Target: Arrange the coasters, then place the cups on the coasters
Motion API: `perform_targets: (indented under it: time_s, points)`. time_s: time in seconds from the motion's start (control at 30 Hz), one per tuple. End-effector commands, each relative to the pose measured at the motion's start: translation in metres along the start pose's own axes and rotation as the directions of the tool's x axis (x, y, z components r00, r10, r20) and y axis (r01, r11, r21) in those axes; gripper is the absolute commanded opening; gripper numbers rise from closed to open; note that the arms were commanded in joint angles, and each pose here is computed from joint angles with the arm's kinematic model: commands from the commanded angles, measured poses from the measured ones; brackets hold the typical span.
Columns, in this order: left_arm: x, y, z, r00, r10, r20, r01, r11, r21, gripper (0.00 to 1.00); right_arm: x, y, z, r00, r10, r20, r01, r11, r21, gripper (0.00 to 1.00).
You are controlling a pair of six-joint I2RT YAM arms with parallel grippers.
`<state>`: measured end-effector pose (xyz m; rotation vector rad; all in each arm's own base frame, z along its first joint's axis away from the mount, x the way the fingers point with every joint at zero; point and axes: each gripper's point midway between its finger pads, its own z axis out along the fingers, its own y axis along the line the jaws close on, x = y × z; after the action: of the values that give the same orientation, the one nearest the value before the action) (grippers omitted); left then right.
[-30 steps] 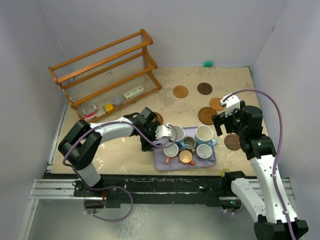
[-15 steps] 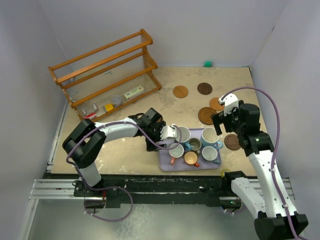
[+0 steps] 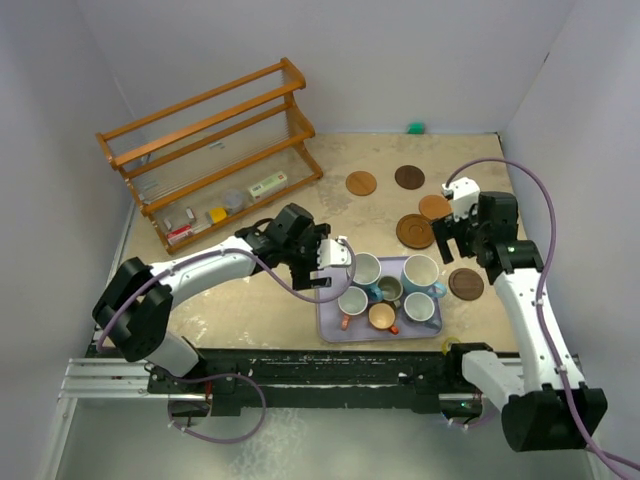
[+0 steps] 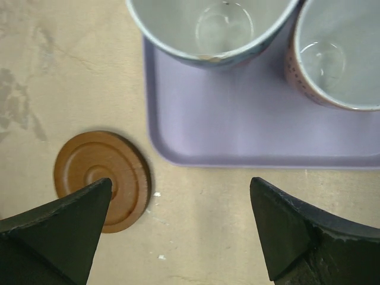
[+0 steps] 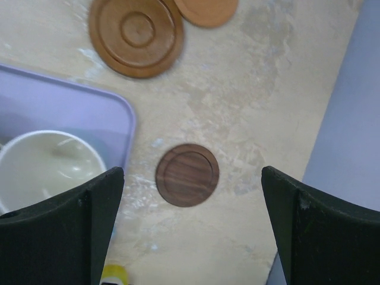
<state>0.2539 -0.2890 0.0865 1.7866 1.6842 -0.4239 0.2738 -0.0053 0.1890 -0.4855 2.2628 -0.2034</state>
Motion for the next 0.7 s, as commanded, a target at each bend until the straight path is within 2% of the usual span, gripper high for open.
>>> perform_targets:
  time_s: [0.0,0.2,0.3,0.67]
  points:
    - [-0.013,0.025,-0.018,0.997,0.015,0.074,-0.008,0.996,-0.089,0.96,0.021,-0.027,0.003,0.993,-0.031,-0.111,0.034,0.999,0.027,1.00]
    - [0.005,0.065,-0.034,0.987,-0.114,0.114,0.135,0.973,-0.190,0.96,0.055,-0.034,0.025,0.965,-0.073,-0.251,0.069,0.997,-0.026,1.00]
    - [0.020,0.077,-0.035,0.983,-0.158,0.091,0.175,0.957,-0.230,0.96,0.071,-0.038,0.036,0.945,-0.096,-0.312,0.085,0.995,-0.050,0.99]
    - [0.066,0.080,-0.027,0.976,-0.217,-0.030,0.203,0.947,-0.249,0.96,0.114,-0.052,0.076,0.890,-0.121,-0.440,0.068,0.989,-0.134,0.96]
